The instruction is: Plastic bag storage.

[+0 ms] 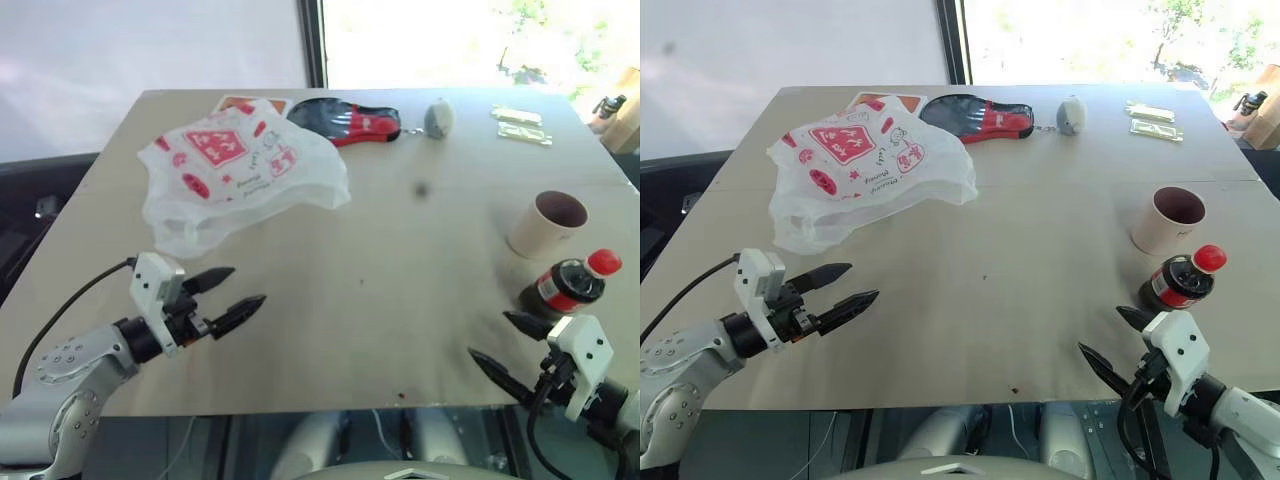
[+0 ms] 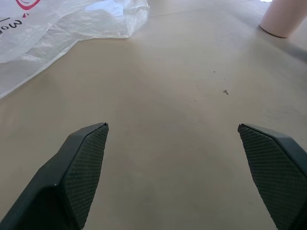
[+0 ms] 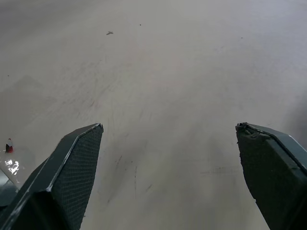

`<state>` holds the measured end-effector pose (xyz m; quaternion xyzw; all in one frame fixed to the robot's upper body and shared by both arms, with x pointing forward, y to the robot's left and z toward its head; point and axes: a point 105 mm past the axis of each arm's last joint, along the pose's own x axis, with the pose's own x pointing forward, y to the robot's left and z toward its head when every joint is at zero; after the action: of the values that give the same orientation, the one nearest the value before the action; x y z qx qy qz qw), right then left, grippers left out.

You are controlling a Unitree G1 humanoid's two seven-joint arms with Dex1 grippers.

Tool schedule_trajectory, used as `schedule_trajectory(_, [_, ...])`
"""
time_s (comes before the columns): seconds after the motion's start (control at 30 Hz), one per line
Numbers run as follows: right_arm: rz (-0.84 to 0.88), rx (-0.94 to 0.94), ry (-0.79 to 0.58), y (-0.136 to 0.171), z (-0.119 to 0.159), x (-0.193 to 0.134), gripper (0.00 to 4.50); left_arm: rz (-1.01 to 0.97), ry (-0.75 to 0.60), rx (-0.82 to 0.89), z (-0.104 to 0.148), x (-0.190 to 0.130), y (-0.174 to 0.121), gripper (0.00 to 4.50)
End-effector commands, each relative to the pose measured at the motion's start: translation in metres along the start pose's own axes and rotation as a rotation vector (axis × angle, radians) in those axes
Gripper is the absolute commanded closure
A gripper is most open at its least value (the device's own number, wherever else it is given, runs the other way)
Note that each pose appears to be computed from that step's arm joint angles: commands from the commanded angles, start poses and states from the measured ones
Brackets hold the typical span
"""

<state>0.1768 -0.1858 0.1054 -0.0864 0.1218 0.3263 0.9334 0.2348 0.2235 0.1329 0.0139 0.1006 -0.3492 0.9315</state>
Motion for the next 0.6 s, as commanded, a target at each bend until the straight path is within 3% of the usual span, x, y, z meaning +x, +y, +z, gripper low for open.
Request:
schedule_trajectory(0.03, [0.046,-0.070,-0.099,0.010,0.027,0.010,0.00,0.032,-0.058,0.049,0.018,0.004,0.001,0.01])
schedule_trajectory(0.13, [0.164,-0.148,-0.251,0.027,0.062,0.023,0.00,0.093,-0.145,0.068,0.041,0.017,0.003,0.01])
schedule_trajectory(0.3, [0.210,-0.185,-0.326,0.031,0.082,0.037,0.00,0.132,-0.209,0.119,0.068,0.035,0.004,0.01])
schedule_trajectory(0.37, [0.218,-0.195,-0.338,0.030,0.088,0.043,0.00,0.222,-0.225,0.146,0.083,0.043,0.018,0.01])
schedule_trajectory(0.53, [0.288,-0.212,-0.348,0.038,0.099,0.051,0.00,0.548,0.027,0.489,0.101,0.064,0.066,0.01])
schedule_trajectory(0.6, [0.291,-0.221,-0.354,0.038,0.101,0.055,0.00,0.600,0.138,0.599,0.093,0.070,0.083,0.01])
